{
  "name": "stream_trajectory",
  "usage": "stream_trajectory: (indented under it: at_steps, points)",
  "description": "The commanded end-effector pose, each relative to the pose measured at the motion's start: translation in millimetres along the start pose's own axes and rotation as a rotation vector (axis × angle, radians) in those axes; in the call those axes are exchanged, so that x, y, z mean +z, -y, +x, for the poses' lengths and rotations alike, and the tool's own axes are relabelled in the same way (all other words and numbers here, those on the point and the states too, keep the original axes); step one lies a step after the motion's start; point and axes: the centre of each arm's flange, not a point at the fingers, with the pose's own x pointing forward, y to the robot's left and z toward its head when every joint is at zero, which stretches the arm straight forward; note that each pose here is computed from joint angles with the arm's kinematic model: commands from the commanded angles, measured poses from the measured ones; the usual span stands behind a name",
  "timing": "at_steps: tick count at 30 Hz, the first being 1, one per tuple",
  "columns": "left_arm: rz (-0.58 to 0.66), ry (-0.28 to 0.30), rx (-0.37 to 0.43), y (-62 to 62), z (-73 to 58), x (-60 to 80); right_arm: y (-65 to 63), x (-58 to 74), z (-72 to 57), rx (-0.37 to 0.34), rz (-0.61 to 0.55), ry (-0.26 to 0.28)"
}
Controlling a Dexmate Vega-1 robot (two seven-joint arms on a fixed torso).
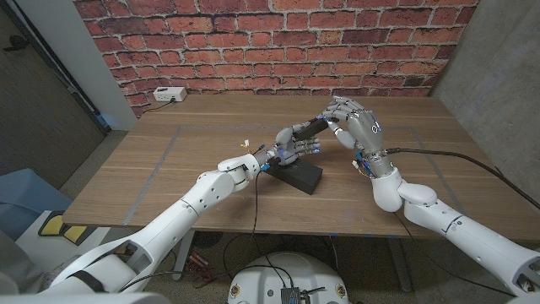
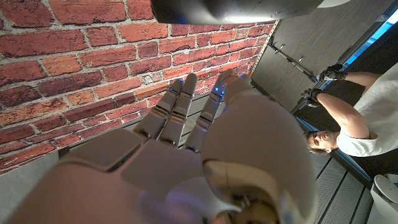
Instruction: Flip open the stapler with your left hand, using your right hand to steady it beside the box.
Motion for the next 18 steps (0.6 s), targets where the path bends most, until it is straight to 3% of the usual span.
stream_trajectory:
  at_steps: [1, 18]
  points:
    - [0.008, 0.021, -0.035, 7.2, 2.3, 8.9, -4.7, 3.6, -0.5, 0.034, -0.087, 0.041]
    - [0.014, 0.044, -0.023, 5.8, -4.7, 17.6, -8.0, 7.2, -0.9, 0.092, -0.213, 0.077]
